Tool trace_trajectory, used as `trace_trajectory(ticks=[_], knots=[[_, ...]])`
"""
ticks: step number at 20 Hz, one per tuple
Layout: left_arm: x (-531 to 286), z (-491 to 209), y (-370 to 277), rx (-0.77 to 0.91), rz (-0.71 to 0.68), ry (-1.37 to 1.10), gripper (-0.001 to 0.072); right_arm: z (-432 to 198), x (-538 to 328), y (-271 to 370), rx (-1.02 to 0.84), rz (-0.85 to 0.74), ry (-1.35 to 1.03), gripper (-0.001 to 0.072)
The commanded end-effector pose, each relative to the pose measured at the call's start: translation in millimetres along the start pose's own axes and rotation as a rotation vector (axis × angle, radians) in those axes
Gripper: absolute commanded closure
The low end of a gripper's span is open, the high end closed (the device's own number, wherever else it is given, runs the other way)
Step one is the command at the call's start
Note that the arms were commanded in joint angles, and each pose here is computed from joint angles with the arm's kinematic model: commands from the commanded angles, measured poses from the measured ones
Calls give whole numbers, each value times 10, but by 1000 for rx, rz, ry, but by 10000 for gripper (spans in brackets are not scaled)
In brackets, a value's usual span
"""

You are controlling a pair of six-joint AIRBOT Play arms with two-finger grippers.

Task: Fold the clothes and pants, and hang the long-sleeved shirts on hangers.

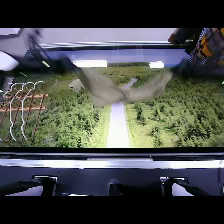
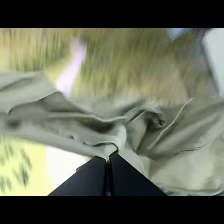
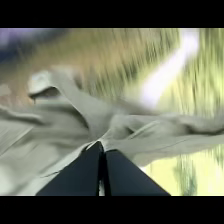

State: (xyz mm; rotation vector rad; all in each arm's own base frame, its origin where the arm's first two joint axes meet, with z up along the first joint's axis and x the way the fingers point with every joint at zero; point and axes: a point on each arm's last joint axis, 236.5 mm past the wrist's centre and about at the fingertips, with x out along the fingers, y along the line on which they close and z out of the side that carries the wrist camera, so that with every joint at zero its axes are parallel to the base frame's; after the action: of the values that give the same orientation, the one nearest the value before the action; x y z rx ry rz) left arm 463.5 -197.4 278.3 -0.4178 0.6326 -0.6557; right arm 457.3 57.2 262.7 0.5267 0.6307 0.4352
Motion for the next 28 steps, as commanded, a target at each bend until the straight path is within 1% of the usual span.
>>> trace_trajectory(ticks=[1,3,6,8,11,13,15,18,21,23,25,28], knots=[[-1272,1003,-842,238,-8,-344,683,1026,-1189,1229,-248,35,-420,671],[-1872,1104,-1239,306,-12,-472,683,1083,-1859,1790,-373,42,-559,671],[-2570,923,-1613,392,37,-579,683,812,-2601,2280,-486,14,-680,671],[-2975,788,-1755,416,95,-645,683,620,-2991,2419,-523,-43,-741,670],[-3486,673,-1820,351,172,-751,683,474,-3414,2501,-514,-104,-833,670],[-3659,638,-1828,333,201,-790,683,463,-3521,2540,-501,-101,-867,670],[-3635,638,-1798,299,194,-784,683,509,-3474,2514,-478,-91,-863,670],[-3181,609,-1407,193,214,-665,683,717,-3028,2239,-385,-76,-766,669],[-2364,518,-648,73,275,-480,683,865,-2018,1770,-234,11,-521,669],[-1752,450,-33,-12,321,-376,683,894,-1214,1272,-110,45,-339,669],[-1125,352,587,-92,361,-284,683,854,-441,667,17,41,-189,669],[-112,77,1254,-89,360,-133,683,481,753,-112,159,13,13,669]])
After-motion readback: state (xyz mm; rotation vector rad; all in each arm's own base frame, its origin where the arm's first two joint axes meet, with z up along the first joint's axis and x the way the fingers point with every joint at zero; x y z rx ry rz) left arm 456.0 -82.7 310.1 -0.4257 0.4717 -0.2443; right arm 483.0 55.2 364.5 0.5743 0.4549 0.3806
